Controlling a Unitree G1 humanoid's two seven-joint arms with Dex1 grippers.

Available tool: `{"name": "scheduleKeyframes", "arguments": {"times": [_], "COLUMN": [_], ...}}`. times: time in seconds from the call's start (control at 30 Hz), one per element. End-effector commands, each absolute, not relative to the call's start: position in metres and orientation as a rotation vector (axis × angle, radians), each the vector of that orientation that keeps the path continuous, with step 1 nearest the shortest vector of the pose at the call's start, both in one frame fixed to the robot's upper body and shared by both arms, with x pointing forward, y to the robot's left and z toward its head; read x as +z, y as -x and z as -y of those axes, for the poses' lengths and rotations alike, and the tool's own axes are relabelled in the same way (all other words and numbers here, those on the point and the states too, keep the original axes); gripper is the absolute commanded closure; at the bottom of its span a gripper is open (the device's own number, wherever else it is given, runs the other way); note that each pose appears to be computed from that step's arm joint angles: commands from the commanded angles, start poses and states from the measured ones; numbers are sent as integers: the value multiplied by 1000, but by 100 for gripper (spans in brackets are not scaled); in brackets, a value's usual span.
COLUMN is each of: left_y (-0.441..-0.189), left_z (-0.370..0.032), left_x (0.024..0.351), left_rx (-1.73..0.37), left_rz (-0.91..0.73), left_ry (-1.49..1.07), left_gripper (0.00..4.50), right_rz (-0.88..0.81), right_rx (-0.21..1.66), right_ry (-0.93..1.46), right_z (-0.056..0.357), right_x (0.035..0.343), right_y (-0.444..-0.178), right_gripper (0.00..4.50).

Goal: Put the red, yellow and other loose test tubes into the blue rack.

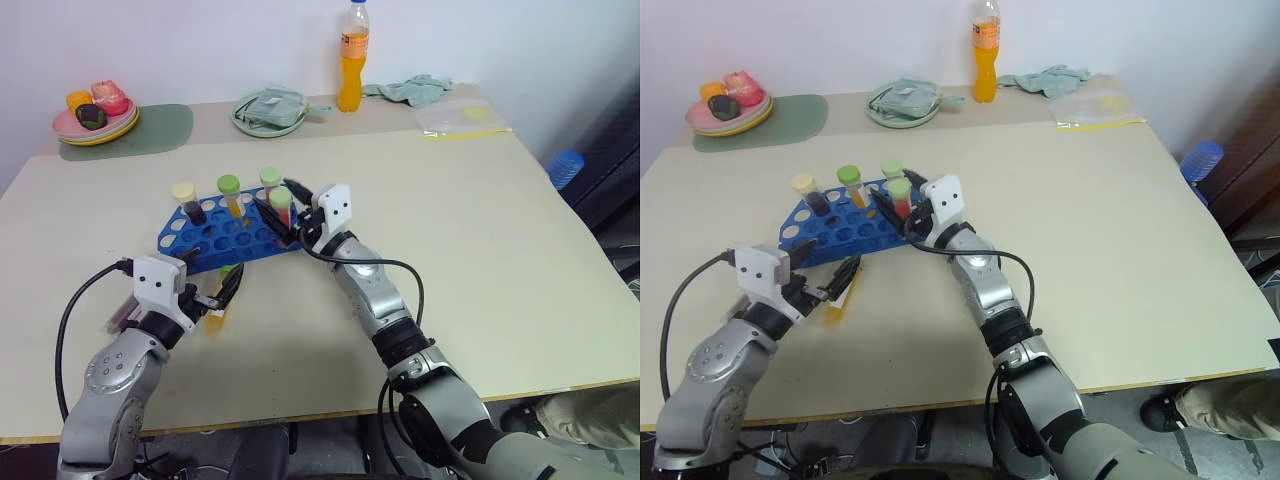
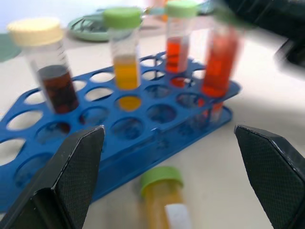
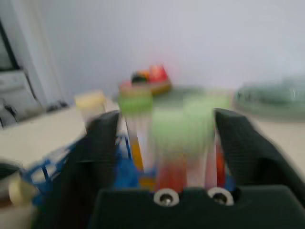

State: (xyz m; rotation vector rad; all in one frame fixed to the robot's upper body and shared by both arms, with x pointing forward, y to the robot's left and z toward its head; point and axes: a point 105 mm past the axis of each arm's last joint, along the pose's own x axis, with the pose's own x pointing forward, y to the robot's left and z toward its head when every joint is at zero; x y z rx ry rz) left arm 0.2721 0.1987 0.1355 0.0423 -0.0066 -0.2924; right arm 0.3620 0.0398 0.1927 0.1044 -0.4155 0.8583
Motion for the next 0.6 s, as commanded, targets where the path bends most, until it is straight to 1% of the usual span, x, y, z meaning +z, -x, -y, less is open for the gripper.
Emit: {"name": "scheduleKeyframes", "arguments": {"times": [0.03,0.1,0.17,0.23,0.3,0.33,0.37,0.43,0.53,0.6], "left_y": [-270,-269,-268,-269,-271,-268,-267,-261,-258,-265], "left_z": [-191,-182,-176,-176,-185,-188,-190,-196,-204,-200], "left_x": [167,175,178,177,166,154,147,136,132,126], "left_rx": [-325,-353,-370,-322,-246,-244,-248,-270,-270,-266], "left_rz": [18,-40,-103,-193,-367,-453,-506,-600,-693,-737], "left_ry": [-91,-63,-92,-161,-194,-161,-136,-163,-214,-133], "left_gripper": [0,0,0,0,0,0,0,0,0,0], "right_rz": [504,509,507,499,479,466,454,429,395,365], "right_rx": [914,939,957,981,1040,1076,1101,1148,1211,1265], "right_ry": [-145,-130,-116,-80,-10,28,53,105,157,175], "right_z": [-43,-38,-33,-25,-13,-7,-3,3,12,14], "right_x": [218,223,225,228,228,227,226,222,217,211], "right_y": [-343,-339,-336,-335,-332,-329,-327,-322,-314,-303], "right_gripper": [84,84,84,84,84,84,84,84,84,84]}}
